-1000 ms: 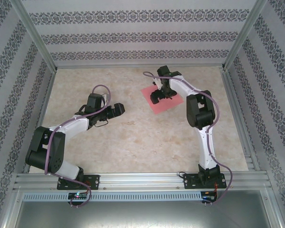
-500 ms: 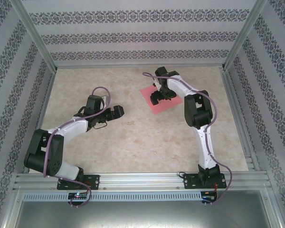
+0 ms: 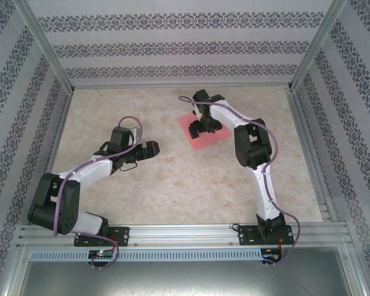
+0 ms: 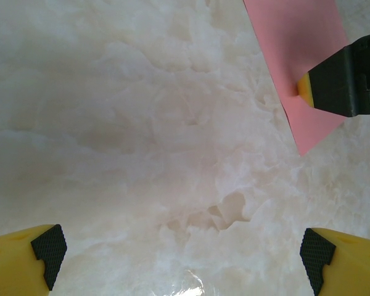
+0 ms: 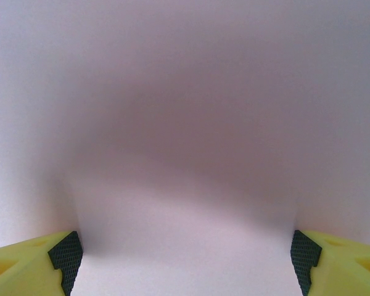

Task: Fold a paper plane with a square sheet of paper (pick it up from the middle)
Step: Move the square sheet of paper to the center of the table.

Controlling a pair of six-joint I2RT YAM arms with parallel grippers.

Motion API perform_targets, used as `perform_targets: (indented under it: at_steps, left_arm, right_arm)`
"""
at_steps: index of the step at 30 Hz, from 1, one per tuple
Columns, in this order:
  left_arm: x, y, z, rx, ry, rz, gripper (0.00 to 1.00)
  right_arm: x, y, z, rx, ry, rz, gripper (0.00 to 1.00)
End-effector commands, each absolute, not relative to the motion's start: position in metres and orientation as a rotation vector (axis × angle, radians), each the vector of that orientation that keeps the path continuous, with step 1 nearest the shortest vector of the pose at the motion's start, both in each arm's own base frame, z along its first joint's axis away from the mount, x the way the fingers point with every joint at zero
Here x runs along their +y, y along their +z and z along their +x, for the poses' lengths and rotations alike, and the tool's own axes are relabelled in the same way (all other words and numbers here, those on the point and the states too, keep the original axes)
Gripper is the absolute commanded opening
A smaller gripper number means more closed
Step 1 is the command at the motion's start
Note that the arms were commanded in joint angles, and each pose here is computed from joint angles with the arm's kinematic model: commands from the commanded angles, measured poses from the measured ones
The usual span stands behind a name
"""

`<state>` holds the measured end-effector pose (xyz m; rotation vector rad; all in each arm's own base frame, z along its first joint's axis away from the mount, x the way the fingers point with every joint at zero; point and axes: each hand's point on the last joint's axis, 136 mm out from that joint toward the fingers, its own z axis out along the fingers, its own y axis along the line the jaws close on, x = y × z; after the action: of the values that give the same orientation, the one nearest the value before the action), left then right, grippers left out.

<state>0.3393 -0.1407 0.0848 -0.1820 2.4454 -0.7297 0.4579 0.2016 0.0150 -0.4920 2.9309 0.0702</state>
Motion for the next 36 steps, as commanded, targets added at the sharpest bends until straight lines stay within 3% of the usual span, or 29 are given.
perform_targets:
  at_steps: [1, 17, 24, 33, 36]
  left_arm:
    - [-0.137, 0.082, 0.328, 2.464, -0.692, -0.153, 1.00]
    - [-0.137, 0.072, 0.317, 2.487, -0.713, -0.176, 1.00]
    - [-0.139, 0.066, 0.314, 2.492, -0.733, -0.179, 1.00]
    - [-0.134, 0.068, 0.311, 2.496, -0.705, -0.191, 1.00]
    - [-0.134, 0.074, 0.310, 2.481, -0.707, -0.190, 1.00]
  right_arm:
    - [0.202, -0.003, 0.423, 3.035, 0.025, -0.382, 0.89]
    - [0.235, -0.016, 0.318, 3.091, 0.149, 0.059, 0.90]
    - [0.243, -0.018, 0.277, 3.111, 0.034, 0.130, 0.90]
    - [0.251, 0.043, 0.296, 2.977, 0.053, 0.010, 0.92]
    - [0.236, 0.042, 0.305, 2.985, 0.030, -0.014, 0.92]
